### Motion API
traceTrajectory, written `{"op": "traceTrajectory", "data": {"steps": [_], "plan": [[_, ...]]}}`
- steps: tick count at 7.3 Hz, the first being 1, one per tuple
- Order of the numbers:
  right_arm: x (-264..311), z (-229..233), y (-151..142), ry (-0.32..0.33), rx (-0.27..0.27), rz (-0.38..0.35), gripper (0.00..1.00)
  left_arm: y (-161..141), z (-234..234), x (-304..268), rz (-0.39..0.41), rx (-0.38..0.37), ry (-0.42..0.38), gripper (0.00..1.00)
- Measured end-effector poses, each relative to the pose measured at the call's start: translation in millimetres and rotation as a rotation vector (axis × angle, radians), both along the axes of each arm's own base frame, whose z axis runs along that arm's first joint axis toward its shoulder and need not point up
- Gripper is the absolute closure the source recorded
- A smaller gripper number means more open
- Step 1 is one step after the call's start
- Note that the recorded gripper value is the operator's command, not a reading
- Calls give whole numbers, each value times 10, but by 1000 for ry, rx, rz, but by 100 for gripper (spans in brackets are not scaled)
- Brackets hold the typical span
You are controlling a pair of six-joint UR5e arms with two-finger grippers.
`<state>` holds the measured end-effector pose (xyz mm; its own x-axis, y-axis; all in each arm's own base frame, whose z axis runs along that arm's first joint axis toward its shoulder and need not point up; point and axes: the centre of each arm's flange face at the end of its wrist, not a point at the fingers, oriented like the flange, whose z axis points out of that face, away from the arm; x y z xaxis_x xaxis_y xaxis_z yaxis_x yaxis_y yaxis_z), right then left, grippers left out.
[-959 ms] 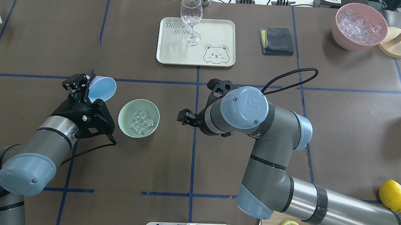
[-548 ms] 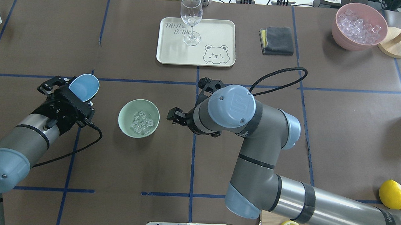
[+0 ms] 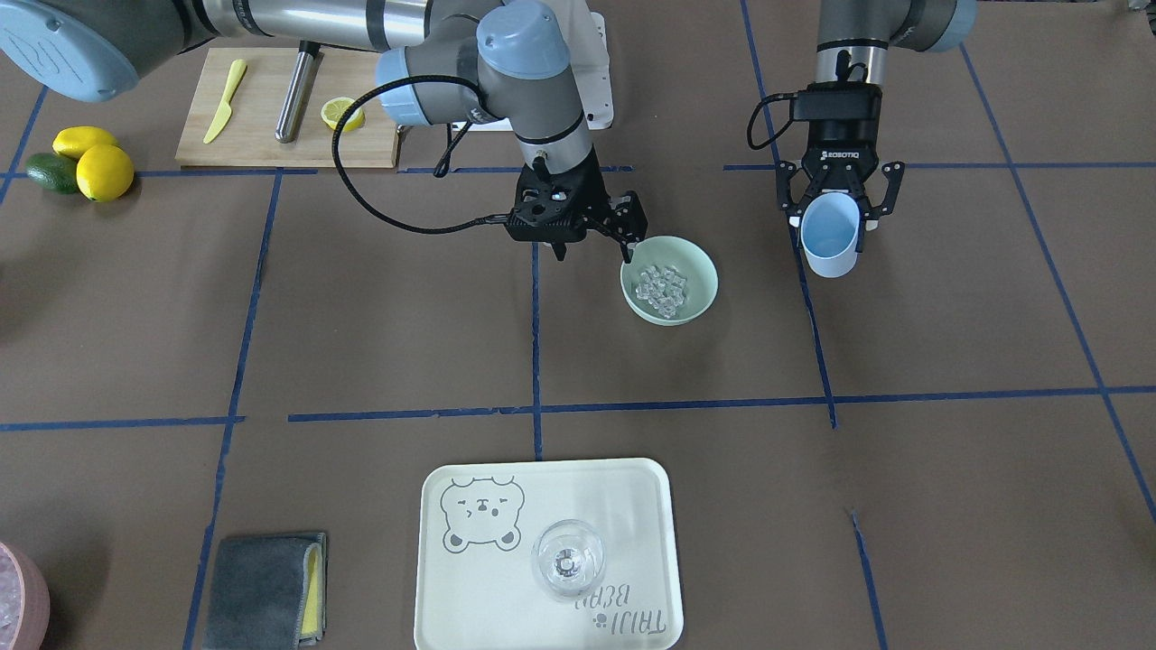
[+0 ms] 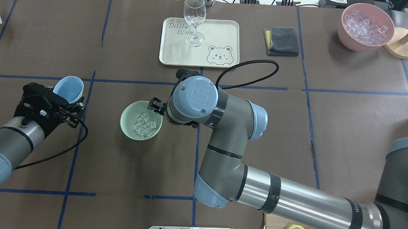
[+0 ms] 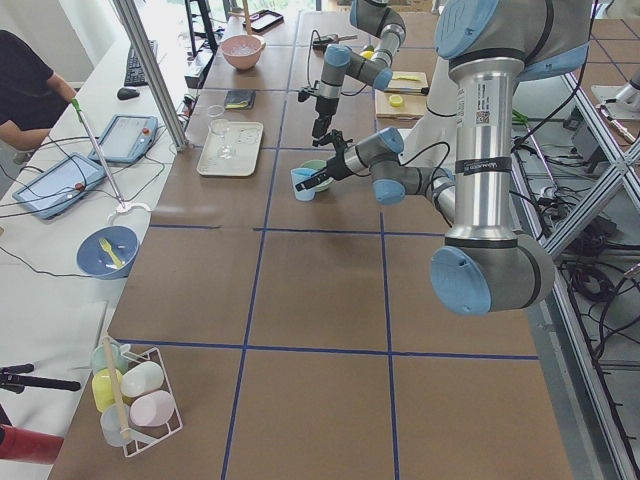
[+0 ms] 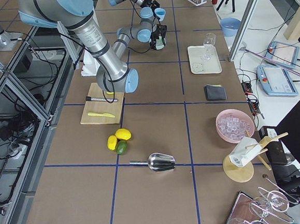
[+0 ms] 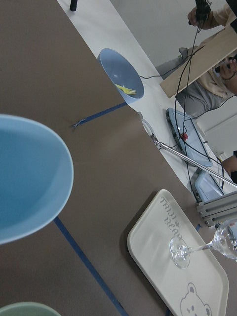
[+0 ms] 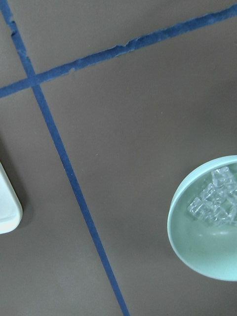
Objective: Pour ice into bowl
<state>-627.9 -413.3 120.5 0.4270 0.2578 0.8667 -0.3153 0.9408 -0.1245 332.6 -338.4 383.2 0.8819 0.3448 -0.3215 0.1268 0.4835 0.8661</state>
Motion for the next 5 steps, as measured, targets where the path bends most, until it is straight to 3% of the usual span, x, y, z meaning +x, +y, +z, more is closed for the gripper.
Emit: {"op": "traceTrajectory", "data": {"steps": [2,4,5], "plan": [[-247,-18,-114,-10,2,15,0,-92,223,-251,-32,-5,28,100],[-490,27,-67,12,-10,1,3,-330,368,-524,-34,-71,74,100],[-628,70,19,29,-18,-16,24,-402,452,-614,-31,-93,92,100]]}}
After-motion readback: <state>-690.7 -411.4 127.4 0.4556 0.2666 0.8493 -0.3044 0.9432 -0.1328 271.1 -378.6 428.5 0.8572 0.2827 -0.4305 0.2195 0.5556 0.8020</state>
